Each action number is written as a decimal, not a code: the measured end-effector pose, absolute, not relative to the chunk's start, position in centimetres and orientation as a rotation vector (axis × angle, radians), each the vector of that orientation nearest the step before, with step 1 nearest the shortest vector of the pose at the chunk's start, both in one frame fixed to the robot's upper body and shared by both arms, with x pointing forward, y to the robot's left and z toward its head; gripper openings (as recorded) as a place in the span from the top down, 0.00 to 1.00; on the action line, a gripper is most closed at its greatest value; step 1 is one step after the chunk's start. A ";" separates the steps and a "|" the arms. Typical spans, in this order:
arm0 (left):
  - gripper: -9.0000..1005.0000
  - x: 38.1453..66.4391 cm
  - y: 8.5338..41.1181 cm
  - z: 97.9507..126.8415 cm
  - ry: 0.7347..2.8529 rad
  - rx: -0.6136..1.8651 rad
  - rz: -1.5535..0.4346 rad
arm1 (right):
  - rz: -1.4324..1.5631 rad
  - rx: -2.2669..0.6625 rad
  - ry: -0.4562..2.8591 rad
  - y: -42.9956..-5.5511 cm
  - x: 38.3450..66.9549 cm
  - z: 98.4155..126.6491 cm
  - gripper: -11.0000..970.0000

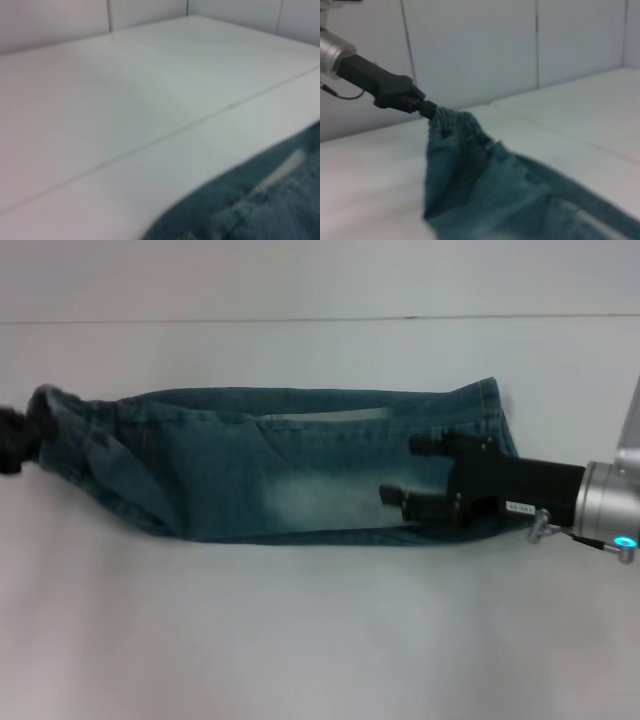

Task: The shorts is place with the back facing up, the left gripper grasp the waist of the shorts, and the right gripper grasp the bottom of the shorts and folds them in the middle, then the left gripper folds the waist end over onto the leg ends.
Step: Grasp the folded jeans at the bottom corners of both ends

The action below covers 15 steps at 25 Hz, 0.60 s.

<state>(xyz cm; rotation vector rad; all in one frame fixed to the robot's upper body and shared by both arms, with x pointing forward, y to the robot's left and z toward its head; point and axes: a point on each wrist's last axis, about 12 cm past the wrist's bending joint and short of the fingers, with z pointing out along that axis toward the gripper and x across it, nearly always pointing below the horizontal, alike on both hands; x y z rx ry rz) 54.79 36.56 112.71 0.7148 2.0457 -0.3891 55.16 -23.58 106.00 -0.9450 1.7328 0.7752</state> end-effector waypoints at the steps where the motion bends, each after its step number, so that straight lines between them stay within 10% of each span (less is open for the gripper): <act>1: 0.94 55.0 36.6 113.4 2.042 0.712 -0.391 | 0.764 -0.922 1.726 -23.4 55.3 105.7 0.13; 8: 0.93 56.7 35.6 117.6 2.010 0.703 -0.431 | 0.588 -0.817 1.701 -21.2 56.4 102.9 0.15; 15: 0.92 57.4 34.3 118.6 2.030 0.752 -0.423 | 0.567 -0.844 1.679 -19.7 56.6 102.6 0.37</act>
